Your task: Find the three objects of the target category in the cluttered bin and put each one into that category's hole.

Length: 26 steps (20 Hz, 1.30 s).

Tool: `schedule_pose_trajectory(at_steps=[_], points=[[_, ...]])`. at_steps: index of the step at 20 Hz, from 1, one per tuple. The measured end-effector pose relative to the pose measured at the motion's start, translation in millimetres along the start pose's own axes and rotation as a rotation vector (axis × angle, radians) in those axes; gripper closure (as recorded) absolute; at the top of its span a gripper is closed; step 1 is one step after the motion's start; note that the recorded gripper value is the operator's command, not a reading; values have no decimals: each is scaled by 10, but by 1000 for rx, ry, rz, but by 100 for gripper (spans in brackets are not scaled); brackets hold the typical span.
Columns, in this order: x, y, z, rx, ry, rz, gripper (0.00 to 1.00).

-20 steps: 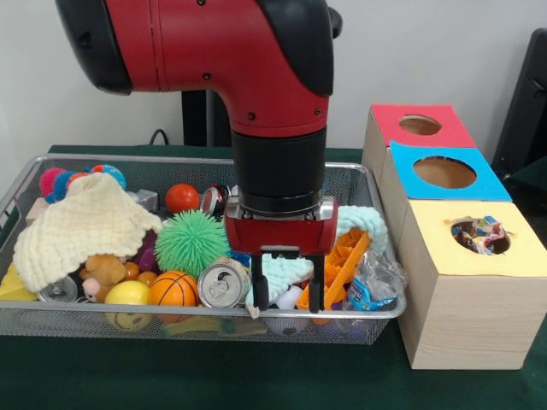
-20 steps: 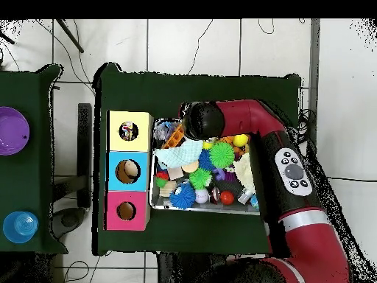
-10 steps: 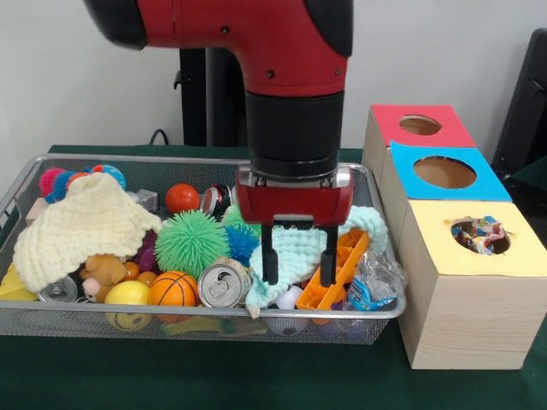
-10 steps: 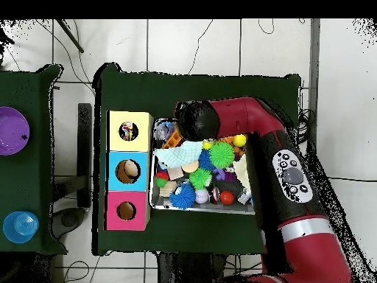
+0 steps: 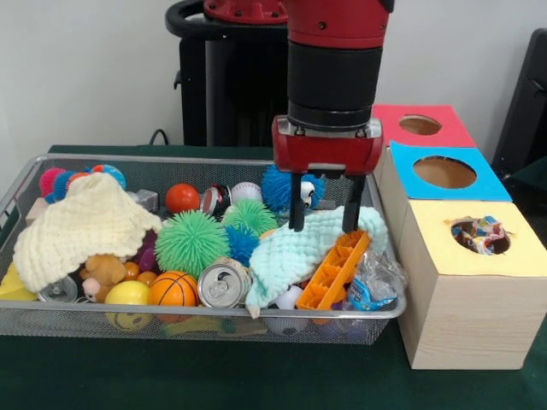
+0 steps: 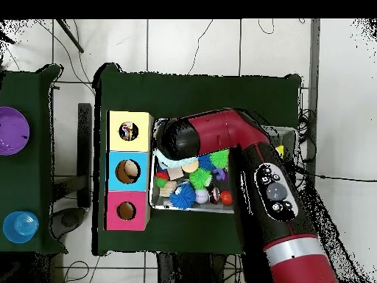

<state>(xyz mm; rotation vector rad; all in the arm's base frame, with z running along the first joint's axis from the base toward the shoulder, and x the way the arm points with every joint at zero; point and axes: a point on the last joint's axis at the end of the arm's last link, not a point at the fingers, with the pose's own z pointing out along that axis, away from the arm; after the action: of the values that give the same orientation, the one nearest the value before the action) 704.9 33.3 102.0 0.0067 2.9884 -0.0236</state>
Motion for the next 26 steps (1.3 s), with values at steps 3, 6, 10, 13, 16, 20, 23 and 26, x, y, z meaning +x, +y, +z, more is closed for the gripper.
schedule_pose_trajectory(at_steps=[3,6,10,13,16,20,23,26], points=[[176,37,22,7,31,-14,0],[337,49,55,13,60,-22,0],[493,13,105,23,91,-24,0],[558,-14,142,30,103,-22,0],[598,-49,220,33,97,-18,0],[653,-108,409,23,64,-7,0],[715,-138,618,5,27,4,0],[783,-157,780,-8,8,12,0]])
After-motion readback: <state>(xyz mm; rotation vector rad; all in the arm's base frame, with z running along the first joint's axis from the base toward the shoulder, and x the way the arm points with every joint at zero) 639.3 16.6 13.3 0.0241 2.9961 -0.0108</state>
